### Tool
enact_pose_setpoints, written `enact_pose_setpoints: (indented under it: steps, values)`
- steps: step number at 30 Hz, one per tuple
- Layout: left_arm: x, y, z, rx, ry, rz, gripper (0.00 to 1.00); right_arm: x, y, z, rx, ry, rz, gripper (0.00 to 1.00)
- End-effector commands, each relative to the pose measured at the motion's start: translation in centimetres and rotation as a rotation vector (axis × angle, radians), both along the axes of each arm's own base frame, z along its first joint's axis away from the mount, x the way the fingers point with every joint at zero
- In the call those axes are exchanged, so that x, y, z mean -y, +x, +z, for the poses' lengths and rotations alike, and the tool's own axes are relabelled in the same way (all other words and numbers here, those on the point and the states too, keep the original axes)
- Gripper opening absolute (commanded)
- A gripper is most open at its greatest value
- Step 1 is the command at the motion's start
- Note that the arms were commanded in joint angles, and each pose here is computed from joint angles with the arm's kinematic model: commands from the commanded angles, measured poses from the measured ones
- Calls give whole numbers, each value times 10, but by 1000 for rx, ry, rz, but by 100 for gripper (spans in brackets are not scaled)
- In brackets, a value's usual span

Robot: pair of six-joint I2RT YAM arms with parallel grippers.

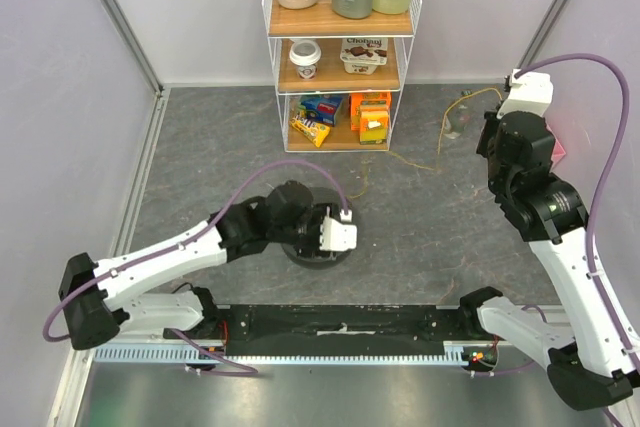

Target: Wrap the cables

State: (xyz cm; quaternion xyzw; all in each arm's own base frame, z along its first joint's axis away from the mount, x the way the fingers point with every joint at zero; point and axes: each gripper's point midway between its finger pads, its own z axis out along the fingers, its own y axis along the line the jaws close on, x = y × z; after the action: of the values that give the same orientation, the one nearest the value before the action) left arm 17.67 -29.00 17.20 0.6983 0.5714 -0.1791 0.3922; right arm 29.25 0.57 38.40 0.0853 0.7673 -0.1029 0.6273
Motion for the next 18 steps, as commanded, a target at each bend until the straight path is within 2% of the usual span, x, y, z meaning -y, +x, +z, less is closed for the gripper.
enact_pose_setpoints:
  steps: [1, 2, 3, 5, 8, 12, 14, 18]
  values:
    - [-16, -13, -26, 93, 127, 83, 68, 6, -5, -17, -16, 14, -37, 0]
    - [-16, -14, -26, 117, 135, 101, 70, 4, -5, -20, -23, 16, -28, 0]
    - [-15, -18, -28, 134, 150, 93, 83, 3, -5, -24, -31, 15, -24, 0]
    - [-10, -27, -29, 178, 165, 96, 91, 3, -5, -28, -41, 7, -17, 0]
    - [-4, -28, -24, 229, 132, 144, 93, 1, -5, -35, -54, -2, -3, 0]
    - [1, -20, -33, 404, 165, 257, 99, -3, -5, -45, -73, 1, 19, 0]
    - [8, -25, -40, 433, 174, 259, 100, -4, -4, -49, -81, -8, 29, 0]
    - [25, -30, -51, 577, 169, 250, 100, -5, 0, -51, -89, -29, 35, 0]
